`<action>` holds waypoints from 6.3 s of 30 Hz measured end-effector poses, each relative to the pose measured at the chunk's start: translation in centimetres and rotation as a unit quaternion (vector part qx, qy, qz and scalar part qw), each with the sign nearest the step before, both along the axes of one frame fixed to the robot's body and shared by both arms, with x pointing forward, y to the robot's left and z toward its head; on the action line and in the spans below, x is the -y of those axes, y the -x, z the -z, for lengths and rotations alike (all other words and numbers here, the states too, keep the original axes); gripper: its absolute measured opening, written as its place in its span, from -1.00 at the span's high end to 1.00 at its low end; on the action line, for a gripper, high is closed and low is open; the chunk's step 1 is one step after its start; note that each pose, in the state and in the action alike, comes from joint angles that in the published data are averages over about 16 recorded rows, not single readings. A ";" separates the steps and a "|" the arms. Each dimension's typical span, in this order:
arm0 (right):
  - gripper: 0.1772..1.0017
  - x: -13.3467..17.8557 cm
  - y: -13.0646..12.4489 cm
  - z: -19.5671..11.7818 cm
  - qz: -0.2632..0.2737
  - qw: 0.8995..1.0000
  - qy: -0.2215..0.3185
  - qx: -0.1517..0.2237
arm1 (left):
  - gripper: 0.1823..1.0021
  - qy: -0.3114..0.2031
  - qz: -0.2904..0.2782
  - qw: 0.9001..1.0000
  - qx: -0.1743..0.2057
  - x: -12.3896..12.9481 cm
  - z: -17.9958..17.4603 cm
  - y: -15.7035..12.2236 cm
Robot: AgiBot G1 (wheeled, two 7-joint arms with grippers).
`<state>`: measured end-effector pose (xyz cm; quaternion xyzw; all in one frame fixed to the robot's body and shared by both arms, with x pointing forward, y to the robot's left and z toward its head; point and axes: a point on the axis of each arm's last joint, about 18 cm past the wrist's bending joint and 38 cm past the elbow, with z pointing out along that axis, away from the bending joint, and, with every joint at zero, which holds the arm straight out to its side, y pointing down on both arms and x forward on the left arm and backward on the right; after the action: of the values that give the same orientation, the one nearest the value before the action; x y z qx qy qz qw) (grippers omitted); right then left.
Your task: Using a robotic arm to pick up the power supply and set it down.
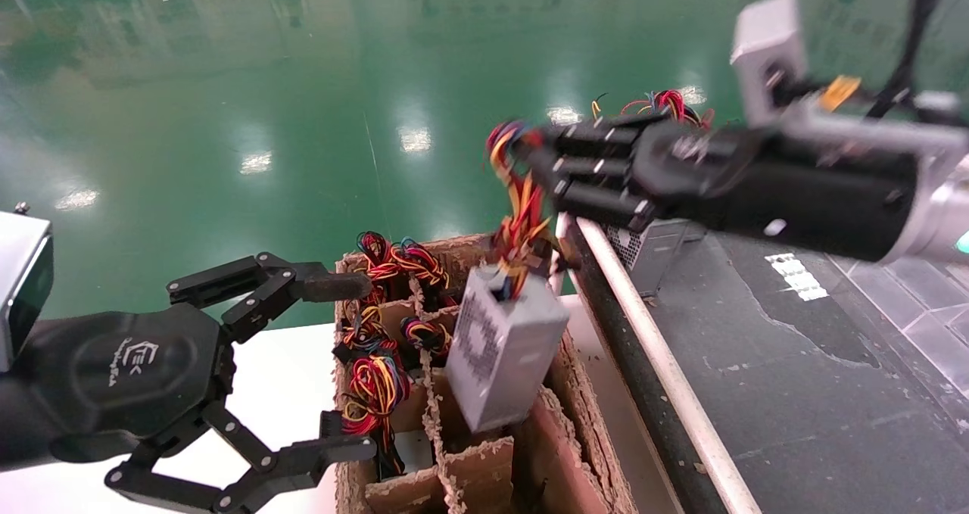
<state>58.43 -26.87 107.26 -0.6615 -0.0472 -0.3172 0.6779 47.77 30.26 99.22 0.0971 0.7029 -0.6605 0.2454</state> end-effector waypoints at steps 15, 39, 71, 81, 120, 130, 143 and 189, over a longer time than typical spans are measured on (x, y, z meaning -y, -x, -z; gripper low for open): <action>0.96 9.1 0.2 -3.6 0.092 0.993 -0.073 0.022 | -1.00 0.000 0.000 1.000 0.000 0.0 0.0 0.0; 0.96 17.9 1.1 1.0 0.167 0.983 -0.072 -0.026 | -1.00 0.000 0.000 1.000 0.000 0.0 0.0 0.0; 0.96 19.5 -2.3 1.1 0.249 0.966 -0.061 -0.034 | -1.00 0.000 0.000 1.000 0.000 0.0 0.0 0.0; 0.96 19.3 -3.4 0.5 0.265 0.961 -0.062 -0.038 | -1.00 0.000 0.000 1.000 0.000 0.0 0.0 0.0; 0.96 11.5 -10.1 -4.8 0.327 0.945 0.025 0.014 | -1.00 0.000 0.000 1.000 0.000 0.0 0.0 0.0; 0.96 10.9 -10.6 -4.3 0.325 0.945 0.027 0.012 | -1.00 0.000 0.000 1.000 0.000 0.0 0.0 0.0; 0.92 11.0 -10.3 -3.4 0.315 0.948 0.041 0.007 | -1.00 0.000 0.000 1.000 0.000 0.0 0.0 0.0; -0.89 11.0 -2.8 -4.9 0.160 0.985 -0.026 0.061 | -1.00 0.000 0.000 1.000 0.000 0.0 0.0 0.0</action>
<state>61.23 -37.85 112.20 -0.6222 0.0255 -0.4624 0.6311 47.78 30.28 99.23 0.0968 0.7027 -0.6607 0.2456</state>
